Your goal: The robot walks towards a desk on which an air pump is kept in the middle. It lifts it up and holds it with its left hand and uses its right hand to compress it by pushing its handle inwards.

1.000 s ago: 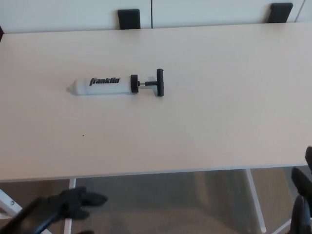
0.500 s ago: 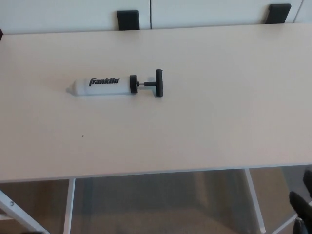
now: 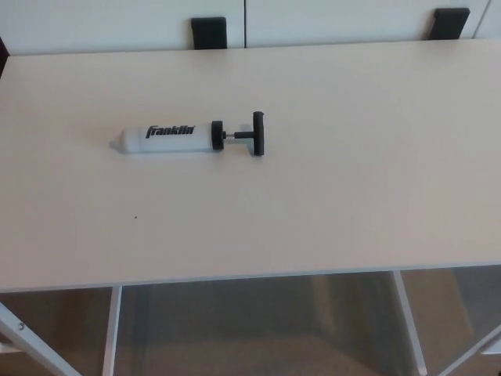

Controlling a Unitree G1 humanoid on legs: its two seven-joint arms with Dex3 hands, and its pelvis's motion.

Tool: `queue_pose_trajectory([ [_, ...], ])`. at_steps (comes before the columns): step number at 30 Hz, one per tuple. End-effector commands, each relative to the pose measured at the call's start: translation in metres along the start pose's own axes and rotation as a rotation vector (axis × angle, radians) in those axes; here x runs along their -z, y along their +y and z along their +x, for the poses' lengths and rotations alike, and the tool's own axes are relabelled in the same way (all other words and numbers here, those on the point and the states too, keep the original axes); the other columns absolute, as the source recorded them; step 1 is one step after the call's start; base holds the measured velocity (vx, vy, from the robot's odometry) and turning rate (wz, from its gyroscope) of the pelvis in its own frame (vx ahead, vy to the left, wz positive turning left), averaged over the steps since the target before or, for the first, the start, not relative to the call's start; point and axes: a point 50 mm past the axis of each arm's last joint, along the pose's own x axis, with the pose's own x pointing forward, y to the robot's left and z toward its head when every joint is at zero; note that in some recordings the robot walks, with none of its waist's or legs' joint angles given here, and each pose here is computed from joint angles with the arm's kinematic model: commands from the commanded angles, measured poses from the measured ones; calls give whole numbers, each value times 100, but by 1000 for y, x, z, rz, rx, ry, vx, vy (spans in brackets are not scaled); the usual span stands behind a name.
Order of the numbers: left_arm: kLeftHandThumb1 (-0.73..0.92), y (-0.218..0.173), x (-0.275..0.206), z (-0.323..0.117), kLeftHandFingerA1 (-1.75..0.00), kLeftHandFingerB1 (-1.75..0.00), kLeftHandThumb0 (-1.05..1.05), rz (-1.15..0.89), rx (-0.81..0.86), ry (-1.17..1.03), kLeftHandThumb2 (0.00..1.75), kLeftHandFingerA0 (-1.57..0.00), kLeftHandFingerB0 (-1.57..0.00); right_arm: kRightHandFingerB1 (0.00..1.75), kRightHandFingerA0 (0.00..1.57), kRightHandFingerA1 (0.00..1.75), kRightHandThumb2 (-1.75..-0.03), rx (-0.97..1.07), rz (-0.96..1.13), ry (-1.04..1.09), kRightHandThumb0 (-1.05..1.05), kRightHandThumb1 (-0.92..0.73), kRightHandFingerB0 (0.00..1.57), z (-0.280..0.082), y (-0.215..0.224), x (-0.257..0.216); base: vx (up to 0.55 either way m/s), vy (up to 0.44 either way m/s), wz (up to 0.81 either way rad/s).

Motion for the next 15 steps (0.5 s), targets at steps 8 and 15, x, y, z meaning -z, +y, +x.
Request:
queue_pose_trajectory([
  [8,66,1,19,12,-38,-31,-71,-331,33,-9,60,-21,-27,17,0,27,-106,-33,289,28,-85,-69,0,-2,-28,8,0,0,0],
  [15,65,3,12,10,-37,-31,-71,-357,53,-27,60,-20,-28,15,7,23,-101,95,487,39,-92,-67,7,-17,-48,21,0,0,0],
])
